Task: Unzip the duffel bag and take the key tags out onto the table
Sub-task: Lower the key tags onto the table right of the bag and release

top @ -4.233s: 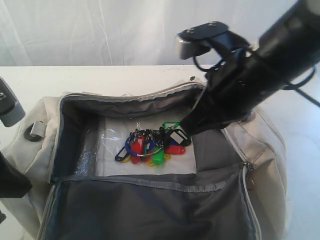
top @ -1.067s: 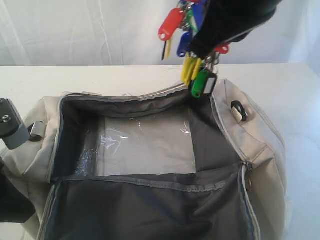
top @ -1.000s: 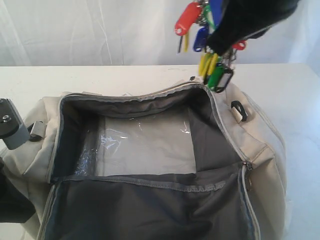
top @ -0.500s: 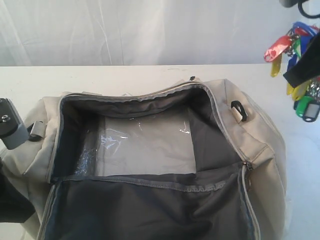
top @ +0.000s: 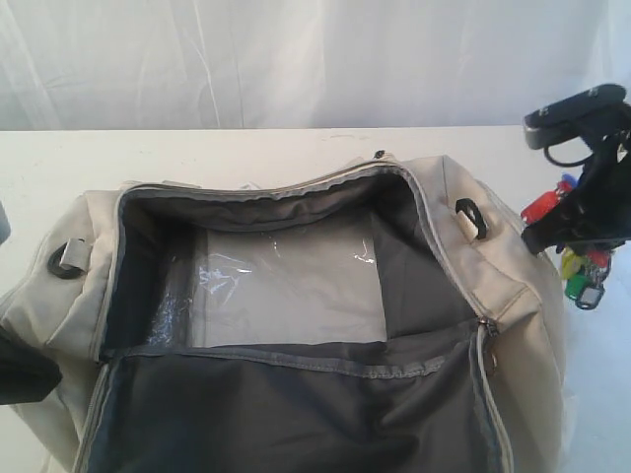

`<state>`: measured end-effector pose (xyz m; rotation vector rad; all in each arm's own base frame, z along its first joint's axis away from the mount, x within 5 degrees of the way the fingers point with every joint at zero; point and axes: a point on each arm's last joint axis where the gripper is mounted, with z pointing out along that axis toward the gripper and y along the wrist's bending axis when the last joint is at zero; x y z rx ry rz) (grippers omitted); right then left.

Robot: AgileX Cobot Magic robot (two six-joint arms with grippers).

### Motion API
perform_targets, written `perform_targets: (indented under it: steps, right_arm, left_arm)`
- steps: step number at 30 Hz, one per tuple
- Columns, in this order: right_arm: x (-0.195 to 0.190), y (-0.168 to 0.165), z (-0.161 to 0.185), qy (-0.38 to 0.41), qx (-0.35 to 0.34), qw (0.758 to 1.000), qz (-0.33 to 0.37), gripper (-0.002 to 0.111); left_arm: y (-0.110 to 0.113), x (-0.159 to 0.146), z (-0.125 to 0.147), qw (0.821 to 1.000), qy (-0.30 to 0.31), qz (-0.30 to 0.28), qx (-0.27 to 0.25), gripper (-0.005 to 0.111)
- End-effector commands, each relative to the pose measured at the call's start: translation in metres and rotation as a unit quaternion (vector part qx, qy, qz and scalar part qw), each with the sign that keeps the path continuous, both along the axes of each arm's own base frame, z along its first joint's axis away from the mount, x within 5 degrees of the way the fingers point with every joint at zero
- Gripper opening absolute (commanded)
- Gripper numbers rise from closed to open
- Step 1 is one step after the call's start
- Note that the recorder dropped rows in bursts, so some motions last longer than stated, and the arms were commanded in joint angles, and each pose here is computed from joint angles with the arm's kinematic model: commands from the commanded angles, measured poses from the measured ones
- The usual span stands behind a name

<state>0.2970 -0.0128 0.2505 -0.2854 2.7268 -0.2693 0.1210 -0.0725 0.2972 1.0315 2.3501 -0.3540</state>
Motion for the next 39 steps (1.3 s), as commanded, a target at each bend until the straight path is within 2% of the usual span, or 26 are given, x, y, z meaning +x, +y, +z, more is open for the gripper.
perform_targets:
  steps: [1,5,8,10,14,19,21,24,28,33,36,39]
  right_arm:
    - [0.011,0.000,-0.027,0.018,0.014,1.000,-0.008,0.000]
    - [0.017,0.006,-0.043,0.024,0.049,0.998,-0.015,0.000]
    - [0.020,0.010,-0.049,0.033,0.065,0.997,0.010,0.000]
    - [0.020,0.012,-0.052,0.037,0.077,0.996,0.008,0.004]
    - [0.021,0.012,-0.053,0.035,0.078,0.996,0.007,0.017]
    - [0.020,0.014,-0.053,0.043,0.080,0.996,0.007,0.040]
    - [0.016,0.014,-0.048,0.056,0.087,0.995,0.003,0.051]
    - [0.010,0.015,-0.035,0.061,0.092,0.994,0.002,0.060]
    - [-0.006,0.016,-0.005,0.035,0.103,0.994,-0.012,0.057]
    - [-0.042,0.016,0.039,-0.002,0.115,0.993,-0.030,0.044]
    - [-0.066,0.017,0.063,-0.028,0.119,0.992,-0.032,0.032]
    - [-0.091,0.018,0.090,-0.084,0.118,0.989,-0.008,0.013]
  left_arm:
    - [-0.001,-0.002,0.001,1.000,0.001,-0.004,-0.005,0.000]
    - [-0.001,-0.002,0.002,1.000,-0.002,-0.001,-0.007,0.000]
    - [-0.001,-0.002,0.002,1.000,-0.003,-0.001,-0.007,0.000]
    - [-0.001,-0.002,0.002,1.000,-0.003,-0.001,-0.007,0.000]
    - [-0.001,-0.002,0.002,1.000,-0.003,-0.001,-0.007,0.000]
    - [-0.001,-0.002,0.002,1.000,-0.003,-0.001,-0.007,0.000]
    - [-0.001,-0.002,0.002,1.000,-0.003,-0.001,-0.007,0.000]
    - [-0.001,-0.002,0.002,1.000,-0.003,-0.001,-0.007,0.000]
    - [-0.001,-0.001,0.002,1.000,-0.004,-0.001,-0.007,0.000]
    - [-0.001,0.000,0.002,1.000,-0.009,0.000,-0.008,0.000]
    - [-0.001,-0.002,0.002,1.000,0.003,0.007,-0.013,0.000]
    - [-0.003,-0.007,0.003,0.999,0.027,0.019,-0.037,0.000]
